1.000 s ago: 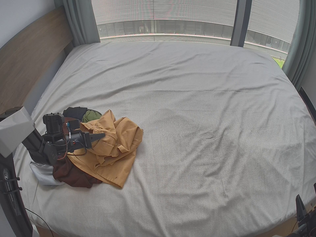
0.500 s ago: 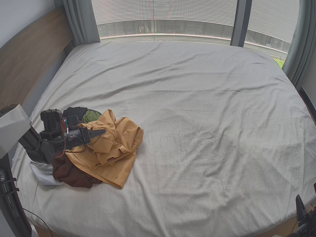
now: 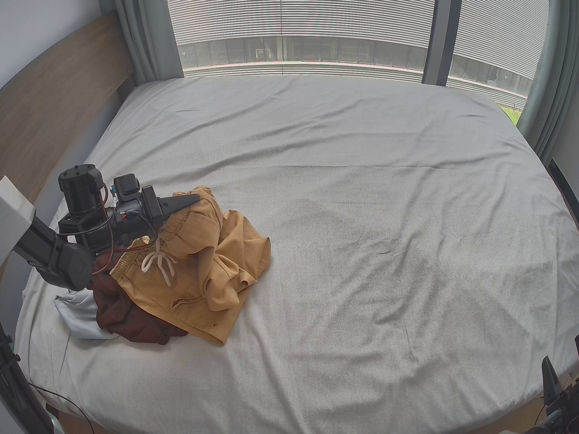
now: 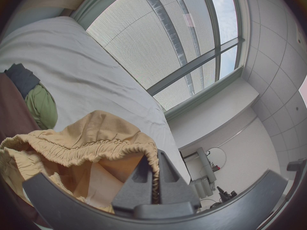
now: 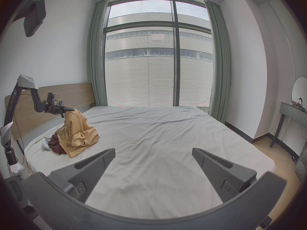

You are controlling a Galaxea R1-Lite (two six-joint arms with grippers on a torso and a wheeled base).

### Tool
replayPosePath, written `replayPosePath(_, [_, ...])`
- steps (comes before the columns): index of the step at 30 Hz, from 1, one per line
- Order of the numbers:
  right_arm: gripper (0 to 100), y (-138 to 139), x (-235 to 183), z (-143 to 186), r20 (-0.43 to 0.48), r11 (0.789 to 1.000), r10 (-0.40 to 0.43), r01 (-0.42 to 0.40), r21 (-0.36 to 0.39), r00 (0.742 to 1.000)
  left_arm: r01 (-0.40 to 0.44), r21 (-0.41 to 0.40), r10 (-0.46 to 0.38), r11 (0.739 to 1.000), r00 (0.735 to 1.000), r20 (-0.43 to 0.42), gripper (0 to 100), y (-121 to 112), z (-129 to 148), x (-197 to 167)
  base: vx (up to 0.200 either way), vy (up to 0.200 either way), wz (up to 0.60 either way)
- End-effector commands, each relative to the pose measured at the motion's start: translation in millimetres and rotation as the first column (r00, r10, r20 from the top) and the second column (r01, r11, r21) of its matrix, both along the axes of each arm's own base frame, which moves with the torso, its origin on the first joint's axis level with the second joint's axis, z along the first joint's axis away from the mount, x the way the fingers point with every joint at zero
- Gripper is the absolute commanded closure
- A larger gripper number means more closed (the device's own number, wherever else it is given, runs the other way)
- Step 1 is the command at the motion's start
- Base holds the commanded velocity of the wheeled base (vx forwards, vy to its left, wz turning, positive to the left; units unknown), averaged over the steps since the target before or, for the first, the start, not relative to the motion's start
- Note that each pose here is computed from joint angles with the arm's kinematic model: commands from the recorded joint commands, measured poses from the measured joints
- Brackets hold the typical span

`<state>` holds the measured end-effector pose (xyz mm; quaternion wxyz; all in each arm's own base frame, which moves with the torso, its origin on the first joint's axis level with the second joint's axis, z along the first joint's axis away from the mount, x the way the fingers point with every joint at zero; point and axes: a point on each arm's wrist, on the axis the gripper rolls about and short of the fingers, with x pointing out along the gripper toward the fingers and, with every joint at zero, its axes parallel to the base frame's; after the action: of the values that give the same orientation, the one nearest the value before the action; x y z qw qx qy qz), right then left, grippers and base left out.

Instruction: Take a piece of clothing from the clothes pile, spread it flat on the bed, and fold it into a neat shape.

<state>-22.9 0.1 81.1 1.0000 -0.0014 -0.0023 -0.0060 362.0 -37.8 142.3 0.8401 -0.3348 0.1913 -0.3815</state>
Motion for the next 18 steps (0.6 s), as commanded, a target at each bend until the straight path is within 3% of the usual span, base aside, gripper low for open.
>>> replayPosePath(1, [0,0.0,0.2,-5.2,-0.003,1.000,0.000,0.000,0.000,1.000,0.021,-0.043,-0.021,0.999,1.000,-0.012,100,-11.4,10.6,-5.5,0.000,0.000,0.00])
replayPosePath(8, [0,0.0,0.2,-5.2,-0.003,1.000,0.000,0.000,0.000,1.000,0.027,-0.268,-0.064,0.963,0.990,-0.130,100,-18.5,35.0,-12.4,0.000,0.000,0.00])
replayPosePath(12, [0,0.0,0.2,-5.2,-0.003,1.000,0.000,0.000,0.000,1.000,0.041,-0.370,-0.104,0.928,0.983,-0.152,100,-22.0,45.2,-14.6,0.000,0.000,0.00])
replayPosePath(15, [0,0.0,0.2,-5.2,-0.003,1.000,0.000,0.000,0.000,1.000,0.048,-0.401,-0.119,0.915,0.981,-0.154,100,-22.5,48.5,-15.4,0.000,0.000,0.00])
replayPosePath(16, [0,0.0,0.2,-5.2,-0.003,1.000,0.000,0.000,0.000,1.000,0.063,-0.447,-0.149,0.892,0.976,-0.159,100,-25.8,54.4,-19.0,0.000,0.000,0.00])
replayPosePath(18, [0,0.0,0.2,-5.2,-0.003,1.000,0.000,0.000,0.000,1.000,0.075,-0.471,-0.168,0.879,0.973,-0.159,100,-28.0,59.2,-22.0,0.000,0.000,0.00])
